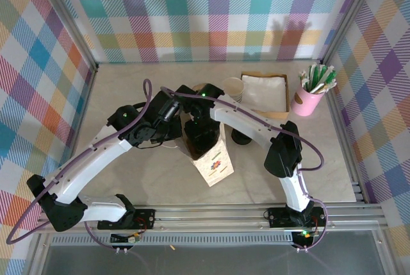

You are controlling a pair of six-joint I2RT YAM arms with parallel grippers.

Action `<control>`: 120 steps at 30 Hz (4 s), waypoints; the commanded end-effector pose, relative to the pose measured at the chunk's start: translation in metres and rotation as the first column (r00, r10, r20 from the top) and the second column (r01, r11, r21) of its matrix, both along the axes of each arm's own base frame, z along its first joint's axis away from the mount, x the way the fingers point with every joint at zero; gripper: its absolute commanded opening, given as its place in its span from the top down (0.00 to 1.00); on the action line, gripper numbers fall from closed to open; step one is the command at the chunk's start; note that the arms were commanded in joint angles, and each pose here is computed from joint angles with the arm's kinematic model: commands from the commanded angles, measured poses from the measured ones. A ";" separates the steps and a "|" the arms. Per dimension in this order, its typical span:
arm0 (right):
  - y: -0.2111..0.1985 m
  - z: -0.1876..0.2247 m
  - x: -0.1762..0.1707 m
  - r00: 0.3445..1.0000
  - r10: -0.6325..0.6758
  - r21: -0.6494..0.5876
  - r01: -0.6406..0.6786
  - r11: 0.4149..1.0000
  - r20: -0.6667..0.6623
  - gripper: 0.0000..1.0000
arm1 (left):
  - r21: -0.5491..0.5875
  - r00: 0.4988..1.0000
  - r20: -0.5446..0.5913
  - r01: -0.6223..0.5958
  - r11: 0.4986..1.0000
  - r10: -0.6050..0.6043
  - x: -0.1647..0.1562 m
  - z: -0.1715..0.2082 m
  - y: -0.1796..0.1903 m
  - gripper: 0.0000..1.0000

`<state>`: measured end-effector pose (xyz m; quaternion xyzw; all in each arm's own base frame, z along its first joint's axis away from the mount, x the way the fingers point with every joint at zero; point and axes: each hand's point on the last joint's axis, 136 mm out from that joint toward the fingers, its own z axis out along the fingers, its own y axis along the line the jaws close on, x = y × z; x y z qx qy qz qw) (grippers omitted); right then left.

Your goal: Pack the takeout coffee

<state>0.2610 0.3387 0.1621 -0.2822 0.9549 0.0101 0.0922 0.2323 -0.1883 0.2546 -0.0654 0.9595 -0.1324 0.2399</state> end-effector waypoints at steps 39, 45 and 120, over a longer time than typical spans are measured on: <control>-0.010 0.022 -0.011 1.000 -0.010 0.026 0.010 1.000 0.009 0.68 | -0.079 0.990 -0.140 0.022 0.997 -0.033 -0.013 -0.015 -0.033 0.82; -0.011 0.021 -0.010 1.000 -0.014 0.022 0.014 1.000 0.013 0.68 | -0.087 0.990 -0.136 0.031 0.996 -0.042 -0.013 -0.014 -0.035 0.97; 0.009 -0.034 -0.024 0.983 0.060 -0.034 -0.067 0.997 -0.176 0.62 | 0.299 0.963 0.001 0.257 0.919 -0.270 -0.019 0.015 -0.043 0.66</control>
